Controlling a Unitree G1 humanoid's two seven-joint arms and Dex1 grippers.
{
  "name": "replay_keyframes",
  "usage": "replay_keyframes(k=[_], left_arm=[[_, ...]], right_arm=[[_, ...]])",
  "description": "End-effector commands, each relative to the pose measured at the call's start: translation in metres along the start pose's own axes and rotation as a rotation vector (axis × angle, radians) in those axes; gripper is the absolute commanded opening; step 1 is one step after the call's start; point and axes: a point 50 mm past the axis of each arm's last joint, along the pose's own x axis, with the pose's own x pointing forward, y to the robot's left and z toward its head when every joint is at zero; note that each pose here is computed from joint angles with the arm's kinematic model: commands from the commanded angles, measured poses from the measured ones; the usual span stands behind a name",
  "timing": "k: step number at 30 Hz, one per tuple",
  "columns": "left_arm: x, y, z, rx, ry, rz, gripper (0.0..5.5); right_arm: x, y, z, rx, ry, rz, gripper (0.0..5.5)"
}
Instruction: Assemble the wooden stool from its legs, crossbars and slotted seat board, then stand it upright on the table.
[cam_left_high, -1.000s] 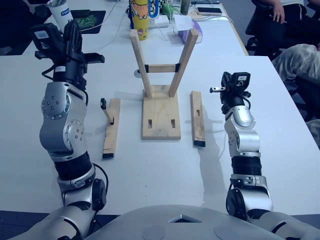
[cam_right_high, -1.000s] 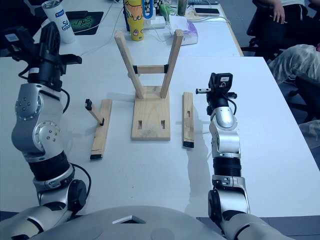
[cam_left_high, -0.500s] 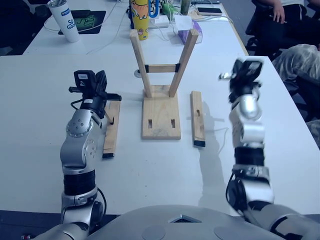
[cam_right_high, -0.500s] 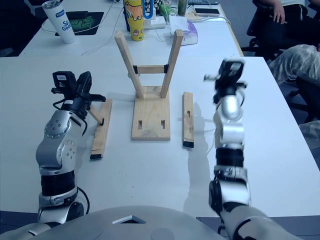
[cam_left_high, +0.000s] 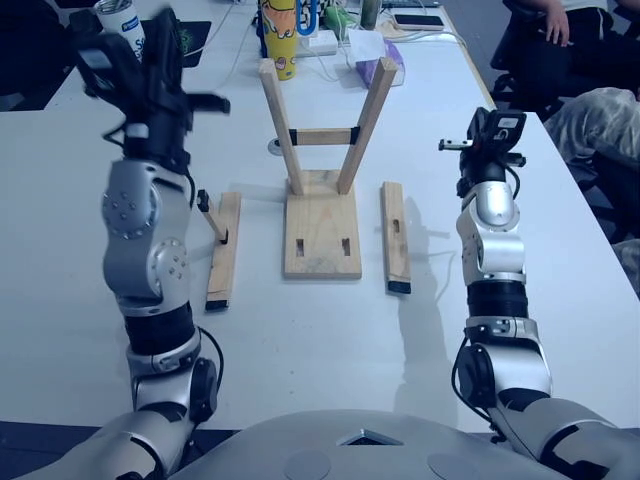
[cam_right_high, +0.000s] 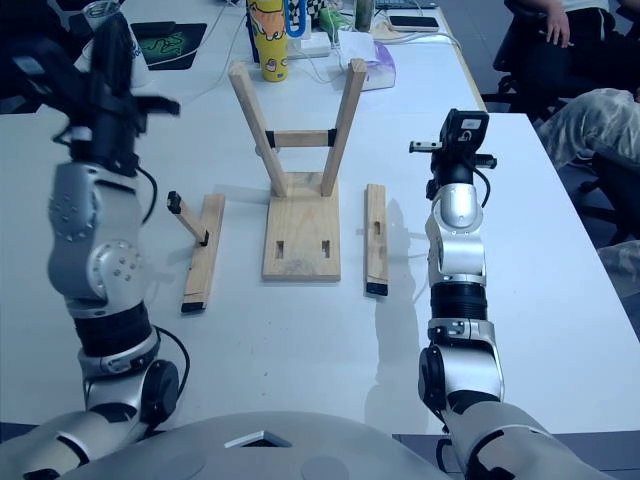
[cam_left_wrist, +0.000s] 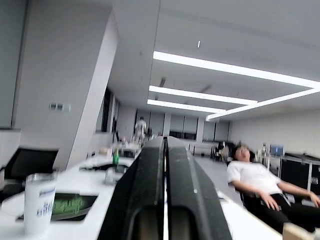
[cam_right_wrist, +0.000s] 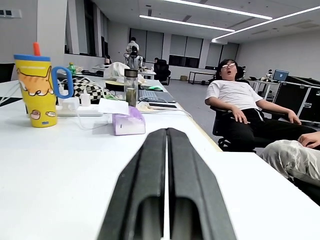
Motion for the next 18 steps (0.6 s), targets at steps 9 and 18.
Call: replay_keyframes(k=[9,18], left_arm=[[-0.057,0.085,-0.026,0.134,0.37,0.269,0.03],[-0.138,0.062,-0.066,-0.057,0.828,0.209,1.05]], right_arm=[[-0.022,-0.004,-0.006,-0.017,0.048,-0.012,0.0],[-0.029,-0.014,-0.006,-0.037,0.073,-0.025,0.0]])
